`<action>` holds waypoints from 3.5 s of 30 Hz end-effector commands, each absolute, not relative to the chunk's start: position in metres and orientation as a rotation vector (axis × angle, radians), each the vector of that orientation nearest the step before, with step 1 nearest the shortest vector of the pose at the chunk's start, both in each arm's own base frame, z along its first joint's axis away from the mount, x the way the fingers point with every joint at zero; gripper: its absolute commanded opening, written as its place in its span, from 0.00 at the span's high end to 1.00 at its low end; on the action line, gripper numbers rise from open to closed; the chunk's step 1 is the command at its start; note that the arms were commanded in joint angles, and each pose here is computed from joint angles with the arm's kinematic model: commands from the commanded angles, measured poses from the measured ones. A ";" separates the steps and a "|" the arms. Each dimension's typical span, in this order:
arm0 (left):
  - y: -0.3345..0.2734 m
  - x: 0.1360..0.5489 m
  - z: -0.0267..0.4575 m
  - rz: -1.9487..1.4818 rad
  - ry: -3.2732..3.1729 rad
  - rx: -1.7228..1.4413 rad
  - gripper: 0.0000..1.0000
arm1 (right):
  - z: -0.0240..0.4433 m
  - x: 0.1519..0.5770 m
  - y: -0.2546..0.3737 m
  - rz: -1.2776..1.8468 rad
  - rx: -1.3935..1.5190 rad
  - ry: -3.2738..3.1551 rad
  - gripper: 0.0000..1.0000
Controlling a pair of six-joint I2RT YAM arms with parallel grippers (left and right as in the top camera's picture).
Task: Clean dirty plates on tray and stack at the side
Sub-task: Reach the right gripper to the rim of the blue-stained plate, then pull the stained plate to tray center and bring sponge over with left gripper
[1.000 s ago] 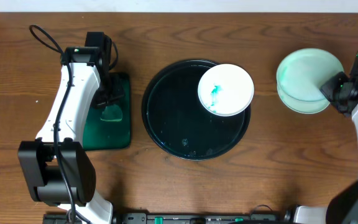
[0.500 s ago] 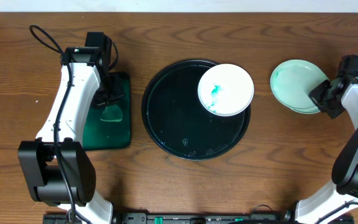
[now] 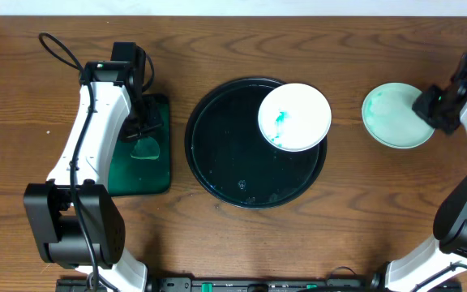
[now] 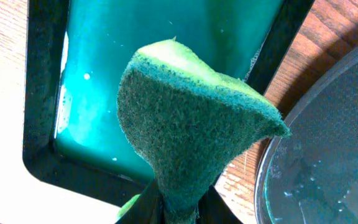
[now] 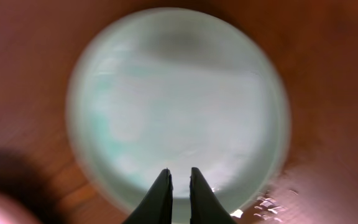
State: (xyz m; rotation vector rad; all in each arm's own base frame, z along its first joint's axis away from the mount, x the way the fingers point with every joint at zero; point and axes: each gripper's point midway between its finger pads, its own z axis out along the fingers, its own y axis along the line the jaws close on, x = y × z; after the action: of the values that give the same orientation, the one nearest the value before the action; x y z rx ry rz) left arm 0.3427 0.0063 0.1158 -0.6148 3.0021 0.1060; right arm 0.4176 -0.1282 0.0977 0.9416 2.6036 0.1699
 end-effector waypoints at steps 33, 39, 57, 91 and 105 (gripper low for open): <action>0.004 0.341 0.109 0.083 3.034 -0.585 0.84 | 0.021 0.422 0.071 0.360 0.319 2.859 0.57; 0.004 0.341 0.109 0.082 3.031 -0.585 0.85 | 0.011 0.420 0.077 0.365 0.335 2.878 0.94; 0.004 0.342 0.109 0.082 3.033 -0.563 0.91 | 0.024 0.388 0.147 0.518 0.023 2.944 0.99; 0.010 0.365 0.077 0.087 3.046 -0.547 0.93 | 0.022 0.362 0.187 0.526 -0.101 3.000 0.99; -0.113 0.359 0.118 -0.400 3.007 -0.169 0.93 | 0.022 0.362 0.187 0.526 -0.101 3.000 0.99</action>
State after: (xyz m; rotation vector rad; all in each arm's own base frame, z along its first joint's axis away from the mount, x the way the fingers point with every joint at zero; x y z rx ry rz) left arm 0.3597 -0.0719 0.1146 -0.3027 3.0006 -0.2225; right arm 0.3652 0.1824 0.0185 -0.0822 3.0029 0.5049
